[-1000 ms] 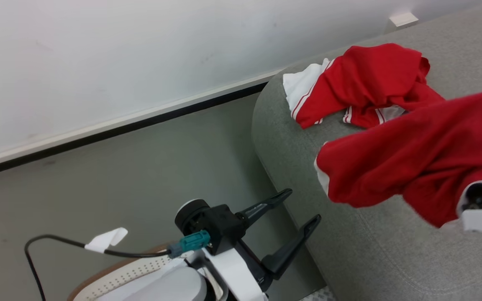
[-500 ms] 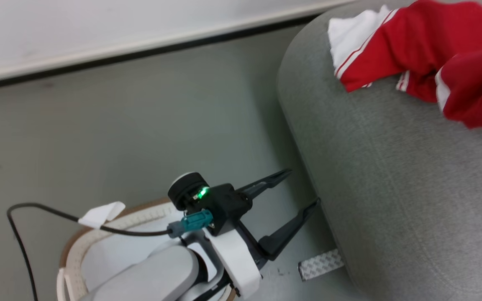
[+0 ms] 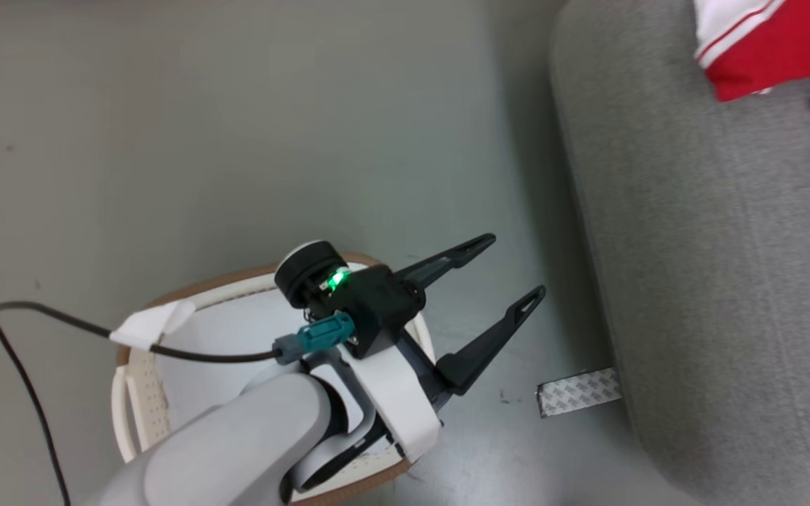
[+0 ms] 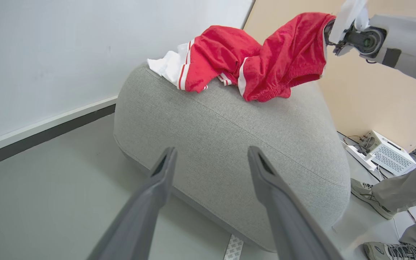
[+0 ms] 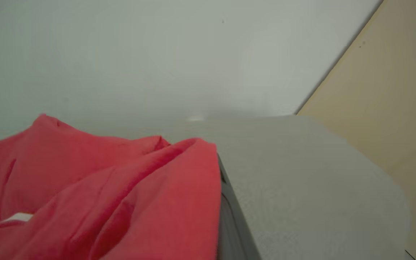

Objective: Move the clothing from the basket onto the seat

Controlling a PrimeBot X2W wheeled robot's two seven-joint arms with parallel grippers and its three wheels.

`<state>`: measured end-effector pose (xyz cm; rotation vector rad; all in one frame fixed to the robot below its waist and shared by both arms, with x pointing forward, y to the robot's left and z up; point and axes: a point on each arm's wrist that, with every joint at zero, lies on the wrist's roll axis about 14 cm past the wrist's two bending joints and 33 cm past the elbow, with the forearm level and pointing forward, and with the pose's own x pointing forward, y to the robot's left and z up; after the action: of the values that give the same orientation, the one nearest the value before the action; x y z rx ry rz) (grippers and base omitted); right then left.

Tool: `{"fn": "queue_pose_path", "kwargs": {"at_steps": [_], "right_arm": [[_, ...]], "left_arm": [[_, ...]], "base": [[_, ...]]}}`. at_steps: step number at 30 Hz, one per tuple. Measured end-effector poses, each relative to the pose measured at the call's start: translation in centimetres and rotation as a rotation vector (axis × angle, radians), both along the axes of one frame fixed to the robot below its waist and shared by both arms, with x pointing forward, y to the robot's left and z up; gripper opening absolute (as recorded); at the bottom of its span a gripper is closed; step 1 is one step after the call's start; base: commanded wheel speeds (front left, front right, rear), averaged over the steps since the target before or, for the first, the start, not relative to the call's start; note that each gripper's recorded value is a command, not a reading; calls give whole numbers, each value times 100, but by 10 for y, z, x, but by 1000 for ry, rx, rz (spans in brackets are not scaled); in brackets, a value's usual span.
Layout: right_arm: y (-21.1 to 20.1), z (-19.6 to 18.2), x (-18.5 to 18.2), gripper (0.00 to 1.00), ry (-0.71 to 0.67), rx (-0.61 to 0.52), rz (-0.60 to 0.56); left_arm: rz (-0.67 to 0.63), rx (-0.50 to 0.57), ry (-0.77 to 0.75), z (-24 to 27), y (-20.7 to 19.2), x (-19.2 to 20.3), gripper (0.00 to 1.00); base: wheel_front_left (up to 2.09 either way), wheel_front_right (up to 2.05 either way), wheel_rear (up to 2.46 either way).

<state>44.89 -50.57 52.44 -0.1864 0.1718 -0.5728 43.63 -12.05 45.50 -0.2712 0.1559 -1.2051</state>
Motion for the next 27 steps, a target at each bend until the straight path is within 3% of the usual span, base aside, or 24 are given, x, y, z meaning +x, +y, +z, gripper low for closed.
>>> {"fn": "queue_pose_path", "kwargs": {"at_steps": [1, 3, 5, 10, 11, 12, 13, 19, 23, 27], "right_arm": [[-2, -16, 0, 10, 64, 16, -9], [-2, -57, -5, 0, 228, 81, -32], [2, -92, -16, 0, 368, 155, -57], [5, -117, -25, 0, 490, 220, -78], [6, -118, -26, 5, 501, 222, -77], [6, -118, -27, 48, 506, 223, -76], [6, -117, -27, 100, 501, 225, -75], [25, -111, -22, 100, 515, 239, -26], [36, -120, -54, 100, 606, 327, -56], [27, -92, -82, 100, 608, 347, -79]], "left_arm": [[8, 0, 5, -2, 1, 3, 100], [26, 1, 13, -7, 5, 8, 100], [38, 7, 21, -13, 8, 10, 100], [51, 4, 24, -15, 10, 12, 100], [53, 4, 24, -15, 10, 12, 100], [55, 6, 23, -15, 11, 12, 100], [57, 5, 20, -14, 11, 12, 100], [83, -10, -11, 3, 14, 11, 100], [99, -13, -15, 13, 17, 3, 100], [111, -23, -36, 29, 18, -9, 100]], "base": [[0, 0, 0], [0, 0, 0], [0, 0, 0], [0, 0, 0], [0, 0, 0], [0, 0, 0], [0, 0, 0], [0, 0, 0], [0, 0, 0], [0, 0, 0]]}}
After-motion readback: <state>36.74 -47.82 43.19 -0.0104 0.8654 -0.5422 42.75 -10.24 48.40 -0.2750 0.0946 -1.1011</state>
